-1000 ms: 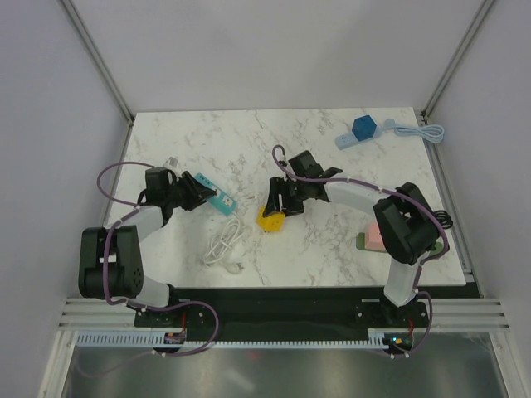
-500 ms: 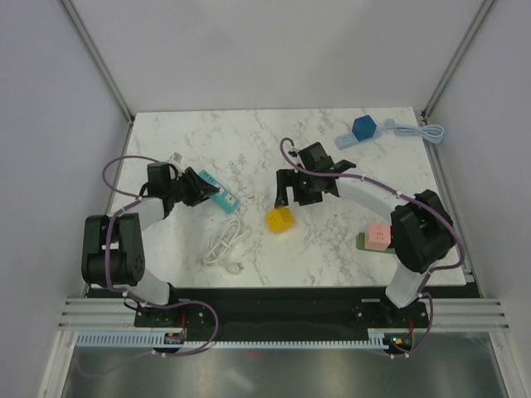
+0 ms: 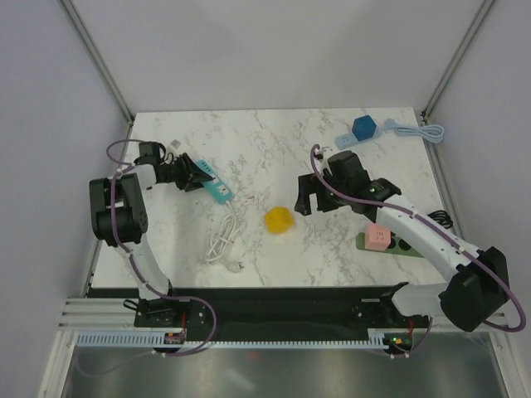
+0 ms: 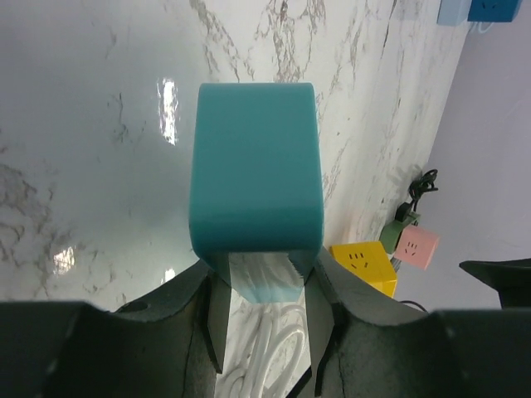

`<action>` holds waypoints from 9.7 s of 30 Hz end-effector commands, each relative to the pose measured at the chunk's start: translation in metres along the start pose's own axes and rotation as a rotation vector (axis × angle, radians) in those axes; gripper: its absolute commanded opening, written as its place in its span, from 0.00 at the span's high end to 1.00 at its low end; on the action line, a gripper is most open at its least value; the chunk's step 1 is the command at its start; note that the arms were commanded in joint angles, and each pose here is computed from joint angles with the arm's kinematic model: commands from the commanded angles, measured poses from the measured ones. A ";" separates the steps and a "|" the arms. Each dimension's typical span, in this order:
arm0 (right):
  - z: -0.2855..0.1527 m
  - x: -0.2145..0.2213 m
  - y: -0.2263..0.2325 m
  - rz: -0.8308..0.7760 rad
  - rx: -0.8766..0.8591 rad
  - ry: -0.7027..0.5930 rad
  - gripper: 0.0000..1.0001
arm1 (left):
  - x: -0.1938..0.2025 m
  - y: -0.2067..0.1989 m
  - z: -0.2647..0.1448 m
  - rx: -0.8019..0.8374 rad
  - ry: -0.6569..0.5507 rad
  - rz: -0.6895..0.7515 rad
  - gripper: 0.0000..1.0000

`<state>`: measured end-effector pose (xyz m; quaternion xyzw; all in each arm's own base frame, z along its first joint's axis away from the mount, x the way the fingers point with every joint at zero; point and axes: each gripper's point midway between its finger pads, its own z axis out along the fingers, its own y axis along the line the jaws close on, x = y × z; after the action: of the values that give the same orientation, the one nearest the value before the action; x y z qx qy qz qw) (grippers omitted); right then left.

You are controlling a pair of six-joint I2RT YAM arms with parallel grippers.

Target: Pull the plug off the socket

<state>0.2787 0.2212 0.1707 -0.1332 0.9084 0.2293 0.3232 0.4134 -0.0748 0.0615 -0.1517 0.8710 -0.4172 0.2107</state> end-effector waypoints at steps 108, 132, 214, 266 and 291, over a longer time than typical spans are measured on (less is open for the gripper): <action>-0.094 0.037 -0.214 0.623 0.746 -0.147 0.03 | 0.255 -0.269 0.005 0.412 0.348 0.662 0.20; -0.101 0.121 -0.229 0.991 0.638 -0.125 1.00 | 0.347 -0.308 0.053 0.439 0.506 0.756 0.27; -0.048 0.124 -0.160 1.389 0.627 -0.182 0.13 | 0.292 -0.224 0.128 -0.235 0.235 0.955 0.13; -0.013 0.128 -0.164 1.364 0.711 -0.314 0.23 | 0.296 -0.248 0.104 -0.123 0.164 0.943 0.98; -0.017 0.128 -0.191 1.253 0.860 -0.408 1.00 | 0.330 -0.300 0.080 0.098 0.068 0.945 0.98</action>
<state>0.2324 0.0600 0.0336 0.5972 0.7580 0.0638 0.2543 0.2238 -0.4132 0.0986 0.2560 0.8916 -0.1971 0.3172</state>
